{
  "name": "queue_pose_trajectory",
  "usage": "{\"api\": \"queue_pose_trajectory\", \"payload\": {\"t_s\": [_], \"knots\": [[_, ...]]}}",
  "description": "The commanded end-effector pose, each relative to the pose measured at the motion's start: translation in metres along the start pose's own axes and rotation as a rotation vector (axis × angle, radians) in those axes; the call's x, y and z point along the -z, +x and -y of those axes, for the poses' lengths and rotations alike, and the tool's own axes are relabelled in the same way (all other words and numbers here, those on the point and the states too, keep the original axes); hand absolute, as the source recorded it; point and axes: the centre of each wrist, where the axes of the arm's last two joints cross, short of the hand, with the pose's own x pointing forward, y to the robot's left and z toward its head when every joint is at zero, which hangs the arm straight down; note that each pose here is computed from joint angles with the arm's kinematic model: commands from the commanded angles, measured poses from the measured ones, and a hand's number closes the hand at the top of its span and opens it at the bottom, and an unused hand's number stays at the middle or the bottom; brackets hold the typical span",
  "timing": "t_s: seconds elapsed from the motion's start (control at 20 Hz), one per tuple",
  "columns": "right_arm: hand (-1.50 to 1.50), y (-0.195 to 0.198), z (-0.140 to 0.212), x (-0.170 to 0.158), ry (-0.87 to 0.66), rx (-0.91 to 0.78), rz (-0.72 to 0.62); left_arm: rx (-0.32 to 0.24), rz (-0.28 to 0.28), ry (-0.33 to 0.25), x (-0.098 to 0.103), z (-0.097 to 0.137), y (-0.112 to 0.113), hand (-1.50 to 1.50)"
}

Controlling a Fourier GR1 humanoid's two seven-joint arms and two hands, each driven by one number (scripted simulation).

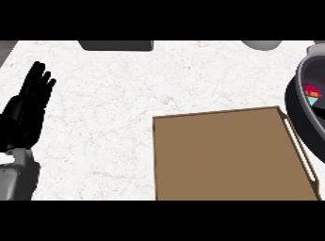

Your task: Pick the cupcake from the tray and place it in the pot

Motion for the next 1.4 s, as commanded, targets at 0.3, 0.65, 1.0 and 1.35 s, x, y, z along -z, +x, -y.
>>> {"api": "queue_pose_trajectory", "payload": {"t_s": [0.3, 0.65, 1.0, 1.35], "knots": [[-1.50, -0.018, 0.056, 0.005, -0.124, 0.419, 0.056, 0.008, -0.019, 0.018, 0.005, 0.011, 0.005, 0.00], [-1.50, -0.061, 0.138, -0.038, -0.134, 0.430, 0.036, -0.004, -0.013, 0.010, -0.005, -0.010, 0.006, 0.00], [-1.50, -0.079, 0.163, -0.062, -0.103, 0.435, 0.020, -0.012, 0.007, -0.008, 0.000, 0.007, 0.009, 0.00], [-1.50, -0.079, 0.207, -0.080, -0.100, 0.432, 0.041, -0.005, 0.007, -0.001, 0.000, -0.013, 0.004, 0.00]]}}
